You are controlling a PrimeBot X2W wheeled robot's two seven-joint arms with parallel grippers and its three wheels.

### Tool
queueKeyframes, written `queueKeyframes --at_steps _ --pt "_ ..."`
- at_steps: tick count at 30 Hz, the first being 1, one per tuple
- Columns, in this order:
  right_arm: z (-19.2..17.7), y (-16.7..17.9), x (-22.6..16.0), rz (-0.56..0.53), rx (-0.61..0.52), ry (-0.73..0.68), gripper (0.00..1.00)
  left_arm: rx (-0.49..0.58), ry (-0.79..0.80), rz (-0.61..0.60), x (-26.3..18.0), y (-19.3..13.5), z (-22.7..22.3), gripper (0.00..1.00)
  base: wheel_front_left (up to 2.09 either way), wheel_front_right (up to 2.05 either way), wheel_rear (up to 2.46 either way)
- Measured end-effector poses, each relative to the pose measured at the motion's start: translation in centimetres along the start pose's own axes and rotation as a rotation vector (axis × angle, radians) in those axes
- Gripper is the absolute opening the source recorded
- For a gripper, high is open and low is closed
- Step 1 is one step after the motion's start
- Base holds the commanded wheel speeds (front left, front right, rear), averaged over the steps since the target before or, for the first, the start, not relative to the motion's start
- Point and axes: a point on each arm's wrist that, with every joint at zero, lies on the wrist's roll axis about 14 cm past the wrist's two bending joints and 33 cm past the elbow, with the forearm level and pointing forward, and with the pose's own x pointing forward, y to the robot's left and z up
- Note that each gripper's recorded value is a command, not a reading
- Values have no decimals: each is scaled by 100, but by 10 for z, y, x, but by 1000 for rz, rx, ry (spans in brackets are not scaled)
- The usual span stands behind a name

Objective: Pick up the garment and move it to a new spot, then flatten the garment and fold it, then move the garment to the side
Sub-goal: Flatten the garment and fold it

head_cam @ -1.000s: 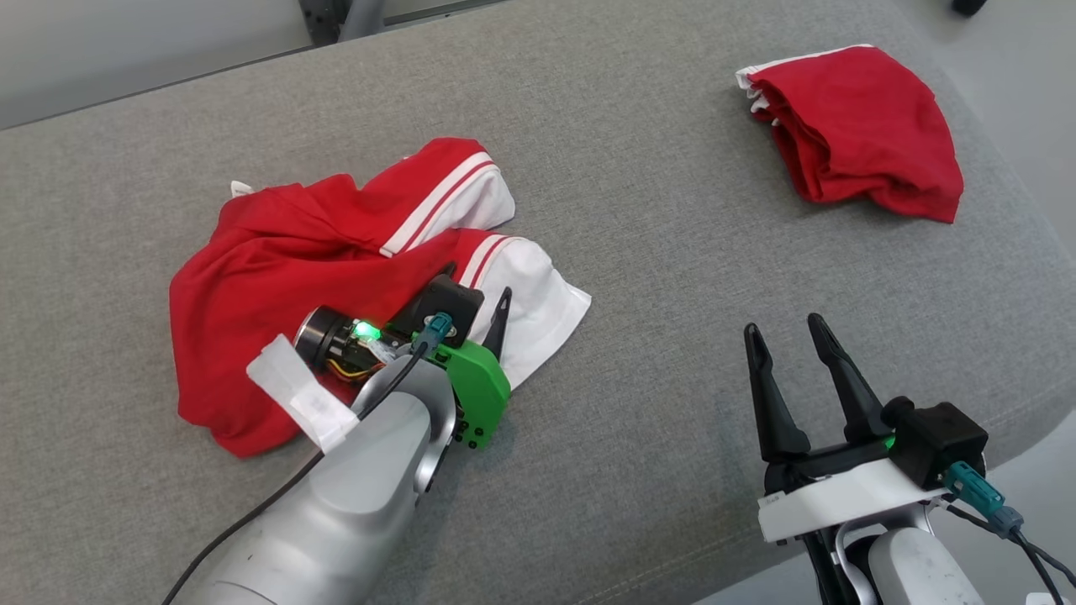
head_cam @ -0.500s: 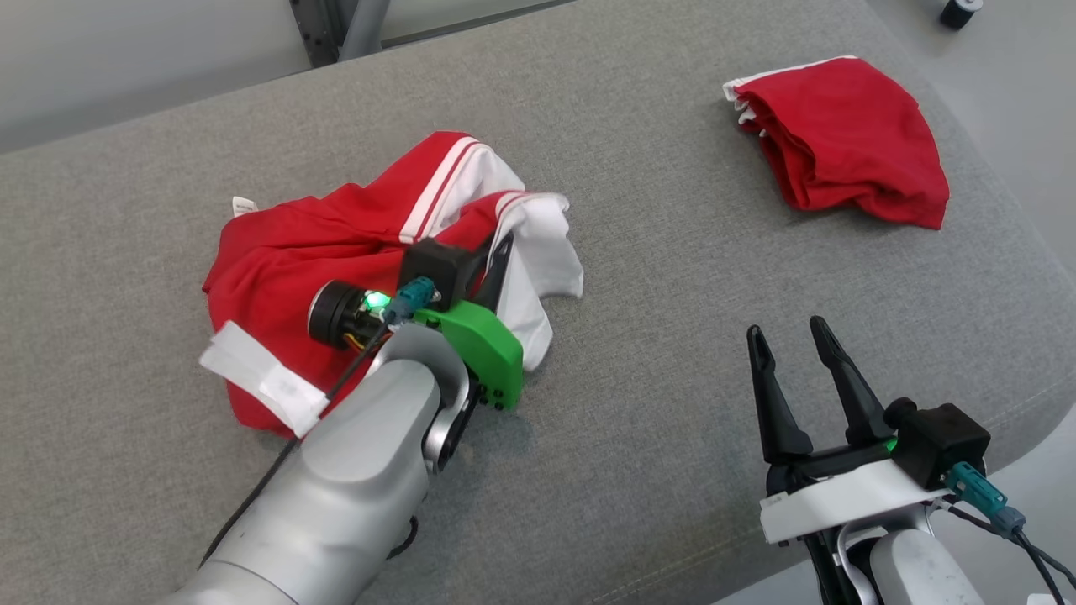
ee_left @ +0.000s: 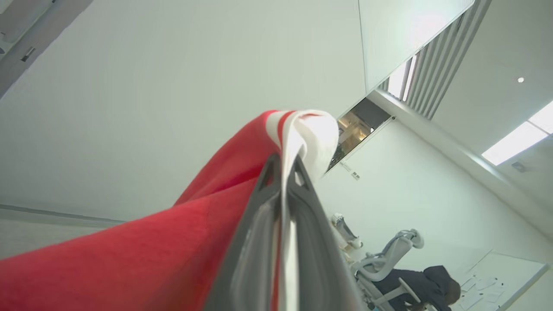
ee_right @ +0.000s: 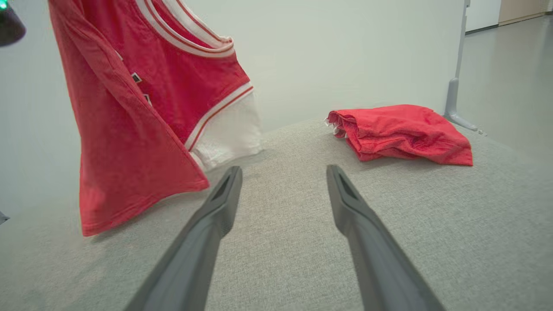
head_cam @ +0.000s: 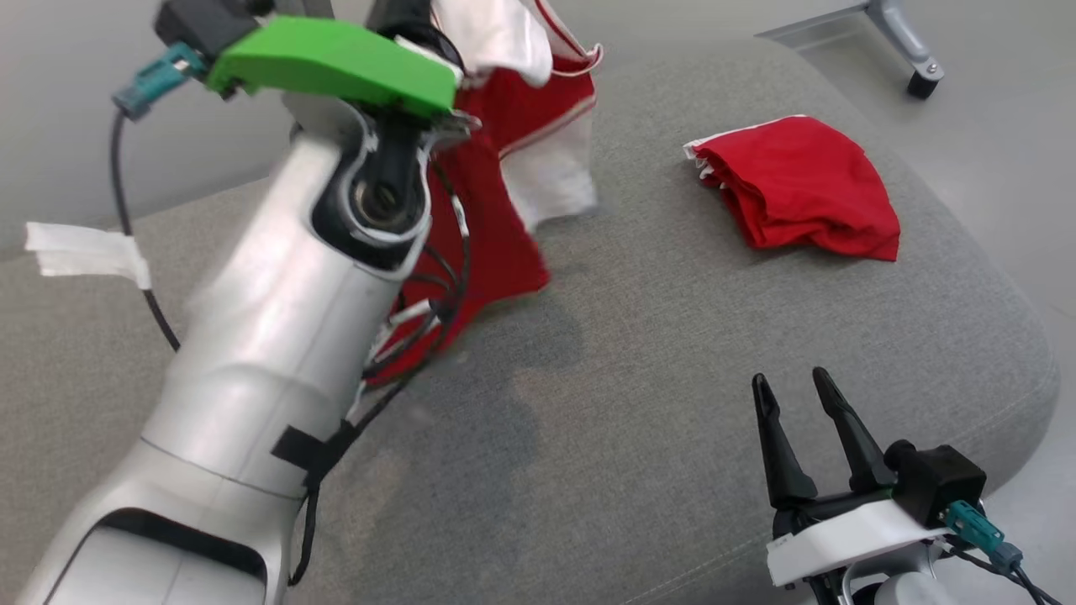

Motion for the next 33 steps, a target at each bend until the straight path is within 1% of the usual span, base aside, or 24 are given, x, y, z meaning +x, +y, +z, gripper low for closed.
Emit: queueKeyframes --at_steps 3,5,6,7,10,14,15,18,21,22,24,25,28,30,31,33 --pt "5 -8 -10 -24 -3 -15 100 -107 -114 -34 7 -27 41 0 0 0 0" --pt "8 -10 -13 -31 -5 -25 100 -145 -178 -29 4 -27 61 0 0 0 0" --pt "9 -10 -13 -30 -8 -30 100 -166 -204 4 -1 -15 67 0 0 0 0" --pt "10 -10 -13 -29 -11 -32 100 -186 -225 59 -9 6 70 0 0 0 0" --pt "10 -6 -9 -14 -11 -33 100 -225 -234 270 -46 81 57 0 0 0 0" --pt "8 2 1 16 -16 -27 100 -255 -245 493 -108 160 37 0 0 0 0" --pt "5 8 7 36 -16 -20 100 -231 -286 568 -140 191 44 0 0 0 0" --pt "-3 19 16 72 -21 1 100 -237 -379 664 -186 226 61 0 0 0 0" --pt "-10 26 24 97 -18 19 100 -231 -458 727 -225 247 77 0 0 0 0" --pt "-13 29 26 107 -16 29 100 -232 -482 745 -236 252 81 13 0 0 0" --pt "-22 37 29 132 -10 53 100 -235 -517 787 -259 261 86 49 0 0 0" --pt "-27 41 30 144 -6 67 100 -235 -527 808 -269 265 86 100 0 0 0" --pt "-45 55 30 186 6 122 100 -197 -524 859 -295 272 85 100 0 0 0" --pt "-51 61 30 202 10 139 100 -178 -521 871 -302 273 86 100 0 0 0" --pt "-56 65 29 215 13 154 100 -155 -521 881 -309 273 87 100 0 0 0" --pt "-63 73 30 238 19 177 100 -72 -520 896 -325 271 96 100 0 0 0"
